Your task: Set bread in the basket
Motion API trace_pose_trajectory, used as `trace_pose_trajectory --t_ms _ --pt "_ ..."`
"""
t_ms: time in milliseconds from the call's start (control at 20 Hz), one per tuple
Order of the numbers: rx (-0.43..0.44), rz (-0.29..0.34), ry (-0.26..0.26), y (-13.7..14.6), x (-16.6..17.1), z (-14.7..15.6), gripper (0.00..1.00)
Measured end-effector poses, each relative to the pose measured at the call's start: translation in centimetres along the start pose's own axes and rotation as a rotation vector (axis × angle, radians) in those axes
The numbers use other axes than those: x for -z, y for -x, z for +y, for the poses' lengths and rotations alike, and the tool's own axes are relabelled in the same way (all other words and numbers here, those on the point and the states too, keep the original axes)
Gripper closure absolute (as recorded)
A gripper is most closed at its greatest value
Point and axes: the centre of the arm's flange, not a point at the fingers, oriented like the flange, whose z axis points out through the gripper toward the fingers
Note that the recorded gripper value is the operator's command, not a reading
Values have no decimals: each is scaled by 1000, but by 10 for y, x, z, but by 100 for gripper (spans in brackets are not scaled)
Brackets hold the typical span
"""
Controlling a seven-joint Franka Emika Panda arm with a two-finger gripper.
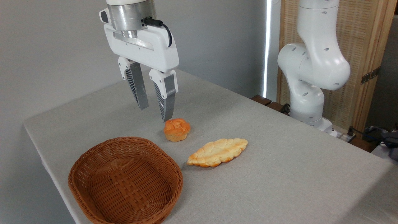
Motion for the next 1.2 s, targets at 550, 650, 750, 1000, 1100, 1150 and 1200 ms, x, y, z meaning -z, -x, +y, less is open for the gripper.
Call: trace_pose_trajectory --t_ms 550,650,750,1000,1100,1150,1200 --pt "5 0 0 2 0 -3 0" --pt "6 0 0 2 0 -3 0" --pt "6 0 0 2 0 -3 0" --pt "6 -1 0 2 0 -3 0" --pt "6 -2 1 1 -1 -3 0" --pt "6 -3 1 1 -2 -3 0" --pt "6 -4 2 1 -2 -3 0"
